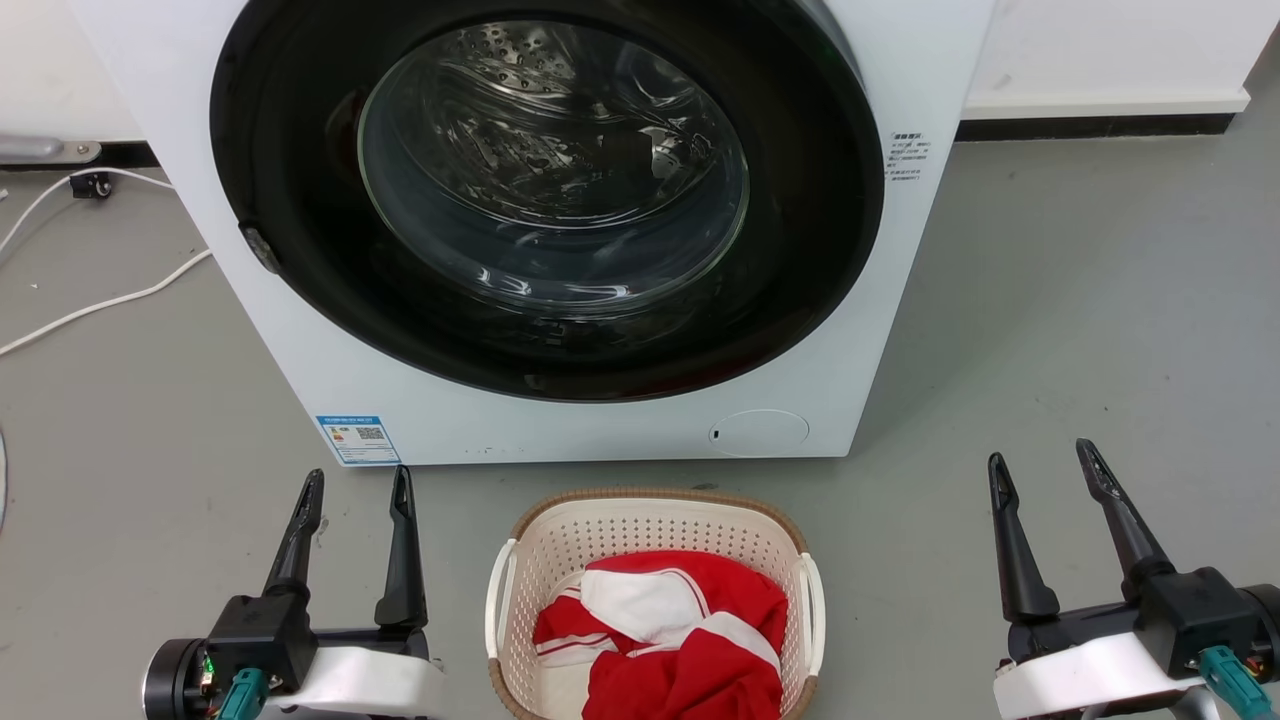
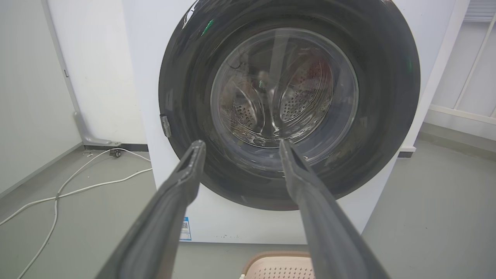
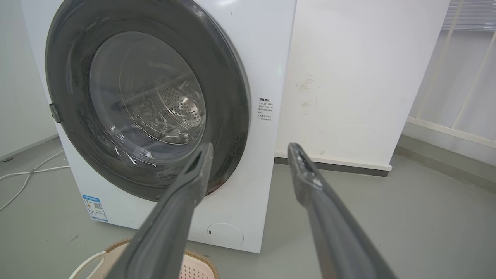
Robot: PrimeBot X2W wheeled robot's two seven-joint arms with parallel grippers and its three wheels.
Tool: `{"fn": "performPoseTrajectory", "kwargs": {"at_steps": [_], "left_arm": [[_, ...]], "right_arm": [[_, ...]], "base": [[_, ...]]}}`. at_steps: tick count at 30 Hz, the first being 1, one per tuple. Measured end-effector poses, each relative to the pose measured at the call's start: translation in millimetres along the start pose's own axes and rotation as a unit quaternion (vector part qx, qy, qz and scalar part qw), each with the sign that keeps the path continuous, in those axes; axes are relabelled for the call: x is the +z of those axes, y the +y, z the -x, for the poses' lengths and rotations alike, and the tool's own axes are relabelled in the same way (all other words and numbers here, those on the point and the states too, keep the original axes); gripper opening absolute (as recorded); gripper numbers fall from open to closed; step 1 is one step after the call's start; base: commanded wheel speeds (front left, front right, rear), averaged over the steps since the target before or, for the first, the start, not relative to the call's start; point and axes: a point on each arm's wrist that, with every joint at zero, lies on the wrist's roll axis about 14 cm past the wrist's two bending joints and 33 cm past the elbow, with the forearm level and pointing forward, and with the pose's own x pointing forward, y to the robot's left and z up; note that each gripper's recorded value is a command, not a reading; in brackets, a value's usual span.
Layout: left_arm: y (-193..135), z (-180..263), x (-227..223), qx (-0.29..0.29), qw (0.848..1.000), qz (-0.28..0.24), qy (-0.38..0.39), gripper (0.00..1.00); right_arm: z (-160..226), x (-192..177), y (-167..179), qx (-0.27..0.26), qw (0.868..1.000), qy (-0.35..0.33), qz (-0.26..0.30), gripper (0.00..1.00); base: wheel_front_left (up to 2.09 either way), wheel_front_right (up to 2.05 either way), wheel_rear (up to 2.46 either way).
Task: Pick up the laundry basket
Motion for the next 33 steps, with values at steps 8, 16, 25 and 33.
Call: {"fn": "performPoseTrajectory", "kwargs": {"at_steps": [8,16,25,33], "left_arm": [[1,-1,-3,0.002,1.0,0.0,0.004,1.0],[9,-16,-10,0.011,1.0,-0.005,0.011,1.0],[12,-46,-69,-0.005,0.996,-0.005,0.088,1.0],[11,-69,-149,-0.034,0.98,-0.018,0.196,1.0]], "right_arm": [[0,-3,0,-0.001,1.0,0.004,-0.003,1.0],[-14,-9,0,0.002,1.0,0.008,-0.004,1.0],[-48,-45,19,0.036,0.998,0.046,-0.014,1.0],[-66,-130,42,0.087,0.984,0.156,0.003,1.0]], "base": [[0.0,0.0,0.0],[0.0,0.0,0.0],[0.0,0.0,0.0],[0.0,0.0,0.0]]}}
